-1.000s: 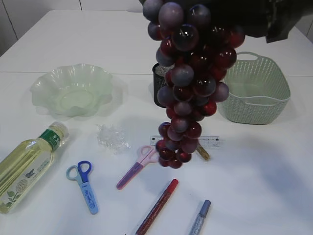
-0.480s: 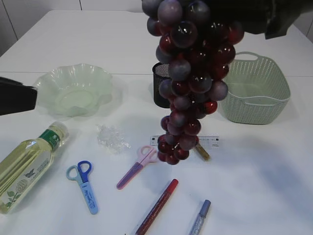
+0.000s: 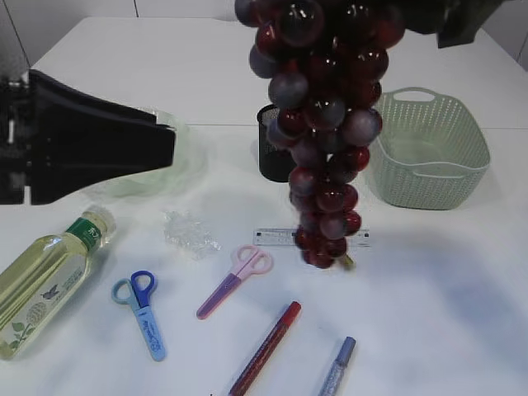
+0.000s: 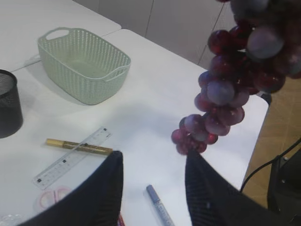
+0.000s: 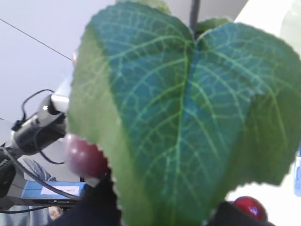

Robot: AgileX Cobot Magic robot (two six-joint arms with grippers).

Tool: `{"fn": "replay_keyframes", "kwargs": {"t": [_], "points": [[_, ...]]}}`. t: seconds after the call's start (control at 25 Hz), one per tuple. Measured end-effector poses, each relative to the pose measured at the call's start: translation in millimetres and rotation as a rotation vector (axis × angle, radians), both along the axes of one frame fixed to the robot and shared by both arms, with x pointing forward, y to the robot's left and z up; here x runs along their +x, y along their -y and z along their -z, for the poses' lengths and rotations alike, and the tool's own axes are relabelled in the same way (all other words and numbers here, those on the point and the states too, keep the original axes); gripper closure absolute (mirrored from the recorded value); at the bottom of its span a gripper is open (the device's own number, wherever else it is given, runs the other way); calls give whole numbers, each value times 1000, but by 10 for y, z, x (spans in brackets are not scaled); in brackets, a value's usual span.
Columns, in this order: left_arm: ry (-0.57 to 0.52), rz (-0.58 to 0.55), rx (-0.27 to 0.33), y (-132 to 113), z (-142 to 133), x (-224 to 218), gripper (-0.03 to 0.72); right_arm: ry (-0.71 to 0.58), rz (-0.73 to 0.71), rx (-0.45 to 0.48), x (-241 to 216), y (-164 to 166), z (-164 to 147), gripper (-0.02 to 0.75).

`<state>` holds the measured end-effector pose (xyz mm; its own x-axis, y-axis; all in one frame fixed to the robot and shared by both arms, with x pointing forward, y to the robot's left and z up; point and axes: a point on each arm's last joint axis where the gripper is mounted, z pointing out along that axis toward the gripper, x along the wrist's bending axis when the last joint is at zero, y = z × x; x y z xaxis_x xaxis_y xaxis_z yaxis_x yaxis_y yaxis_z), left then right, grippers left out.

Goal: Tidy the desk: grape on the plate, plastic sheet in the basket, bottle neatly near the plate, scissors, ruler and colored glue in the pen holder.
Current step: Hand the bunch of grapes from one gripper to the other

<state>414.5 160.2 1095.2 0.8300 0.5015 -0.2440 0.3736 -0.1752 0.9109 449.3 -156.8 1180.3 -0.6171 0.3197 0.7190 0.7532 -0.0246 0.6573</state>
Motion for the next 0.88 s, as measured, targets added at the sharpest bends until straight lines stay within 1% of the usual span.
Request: {"fn": "replay_keyframes", "kwargs": {"t": [0.12,0.24,0.4,0.48,0.52,0.6,0.68,0.88], "points": [[-3,57,-42,114,62,61,361,7,13,6,12,2,-7,586],[10,130,-98,232,101,90,320,20,26,7,26,5,-10,586],[3,175,-129,319,191,157,213,39,34,6,37,7,-14,586],[-12,180,-160,345,208,183,153,42,38,6,41,8,-15,586],[-13,191,-179,360,206,184,132,42,39,6,42,8,-15,587],[7,218,-195,378,200,176,98,44,39,6,42,8,-15,587],[14,235,-198,392,214,177,86,46,44,6,46,9,-16,587],[-12,265,-205,424,276,197,80,50,59,9,61,13,-19,587]]}}
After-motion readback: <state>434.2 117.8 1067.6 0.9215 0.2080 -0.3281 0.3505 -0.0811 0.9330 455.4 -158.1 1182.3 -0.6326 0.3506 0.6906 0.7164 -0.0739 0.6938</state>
